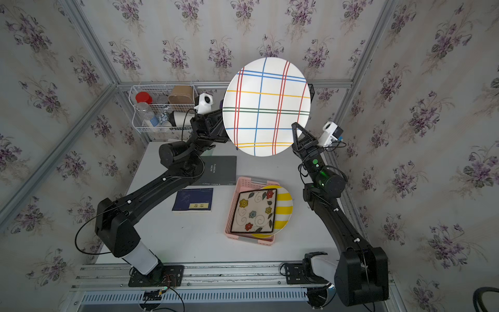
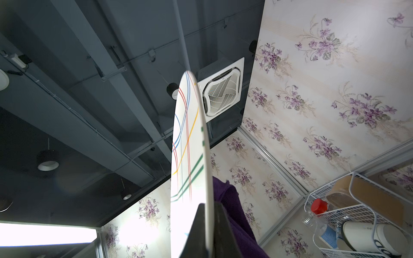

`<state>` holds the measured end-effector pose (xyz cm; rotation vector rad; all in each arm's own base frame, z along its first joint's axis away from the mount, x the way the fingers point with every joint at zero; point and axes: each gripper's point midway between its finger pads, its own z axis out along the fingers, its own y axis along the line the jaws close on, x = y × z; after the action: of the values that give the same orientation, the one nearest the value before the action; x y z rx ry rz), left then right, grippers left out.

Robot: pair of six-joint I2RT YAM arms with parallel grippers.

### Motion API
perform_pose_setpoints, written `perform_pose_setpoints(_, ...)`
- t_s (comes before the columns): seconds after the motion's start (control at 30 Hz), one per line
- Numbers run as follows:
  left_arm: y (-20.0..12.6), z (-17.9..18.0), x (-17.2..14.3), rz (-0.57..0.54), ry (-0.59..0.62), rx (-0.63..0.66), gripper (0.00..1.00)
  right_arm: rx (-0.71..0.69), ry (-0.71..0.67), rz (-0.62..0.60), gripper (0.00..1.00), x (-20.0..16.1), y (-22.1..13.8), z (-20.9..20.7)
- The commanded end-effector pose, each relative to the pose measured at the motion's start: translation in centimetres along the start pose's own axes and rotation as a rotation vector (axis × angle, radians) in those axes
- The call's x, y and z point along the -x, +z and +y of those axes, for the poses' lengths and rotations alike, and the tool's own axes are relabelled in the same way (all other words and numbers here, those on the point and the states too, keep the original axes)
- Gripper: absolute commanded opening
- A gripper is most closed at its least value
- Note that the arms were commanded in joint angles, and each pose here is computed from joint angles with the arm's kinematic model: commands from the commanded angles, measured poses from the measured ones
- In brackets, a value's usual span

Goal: Wipe the wet plate dry
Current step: Wipe the plate with towel.

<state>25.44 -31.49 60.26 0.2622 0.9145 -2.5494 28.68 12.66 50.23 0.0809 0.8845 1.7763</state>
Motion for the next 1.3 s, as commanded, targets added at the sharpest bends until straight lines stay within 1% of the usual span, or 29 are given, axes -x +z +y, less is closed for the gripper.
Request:
perform_pose_setpoints(0.0, 0.9, -3.1, -0.7, 0.054, 0.051, -0.102, 0.0, -0.066, 0.039, 0.029, 0.0, -2.6, -1.1, -2.2)
perform_pose_setpoints(0.1, 1.4, -2.0, -0.7, 0.057, 0.026, -0.106, 0.0, -0.033, 0.058, 0.04, 0.0, -4.4, -0.5, -1.7)
perform_pose_setpoints(0.17, 1.7, -0.9, -1.5, 0.06, -0.003, -0.105, 0.0, -0.005, 0.051, 0.042, 0.0, -4.3, 0.4, -1.1)
perform_pose_setpoints(0.27, 2.1, 1.5, -3.7, 0.086, -0.072, -0.084, 0.0, 0.021, 0.024, -0.027, 0.0, -2.0, 2.0, -0.2)
perform_pose_setpoints(0.37, 1.4, 3.2, -4.6, 0.074, -0.124, -0.049, 0.0, 0.039, -0.033, -0.066, 0.0, 0.7, 3.4, 0.8)
perform_pose_setpoints(0.43, 0.6, 3.1, -4.2, 0.048, -0.115, -0.033, 0.0, 0.029, -0.062, -0.091, 0.0, 2.3, 3.4, 1.0)
perform_pose_setpoints(0.53, 0.0, 0.8, -2.7, 0.03, -0.043, -0.044, 0.0, -0.036, -0.073, -0.125, 0.0, 3.6, 1.5, -0.1)
perform_pose_setpoints(0.57, -0.1, 0.1, -2.2, 0.022, -0.021, -0.051, 0.0, -0.072, -0.069, -0.123, 0.0, 3.2, 0.7, -0.8)
perform_pose_setpoints(0.63, -0.1, -0.6, -1.5, 0.011, -0.003, -0.062, 0.0, -0.103, -0.066, -0.067, 0.0, 1.4, 0.0, -1.4)
perform_pose_setpoints(0.77, 0.8, 1.1, -2.1, 0.029, -0.042, -0.064, 0.0, -0.081, 0.0, -0.004, 0.0, -3.4, -0.1, -1.5)
perform_pose_setpoints(0.83, 1.4, 2.7, -3.1, 0.05, -0.08, -0.06, 0.0, -0.057, 0.002, -0.009, 0.0, -3.5, 0.5, -1.2)
perform_pose_setpoints(0.9, 1.3, 4.3, -3.9, 0.075, -0.091, -0.038, 0.0, -0.031, -0.014, -0.044, 0.0, -2.4, 1.6, -0.5)
perform_pose_setpoints(1.0, -0.8, 6.9, -4.2, 0.048, -0.099, 0.041, 0.0, -0.031, -0.059, -0.083, 0.0, 0.1, 3.3, -0.1)
perform_pose_setpoints(1.1, -4.0, 8.6, -4.8, 0.02, -0.08, 0.134, 0.0, -0.051, -0.079, -0.149, 0.0, 3.1, 3.7, -0.5)
perform_pose_setpoints(1.2, -7.6, 8.9, -4.9, -0.008, -0.036, 0.215, 0.0, -0.092, -0.104, -0.19, 0.0, 5.3, 3.0, -1.0)
perform_pose_setpoints(1.27, -10.0, 8.1, -4.4, -0.034, 0.019, 0.258, 0.0, -0.137, -0.146, -0.192, 0.0, 5.8, 2.5, -1.4)
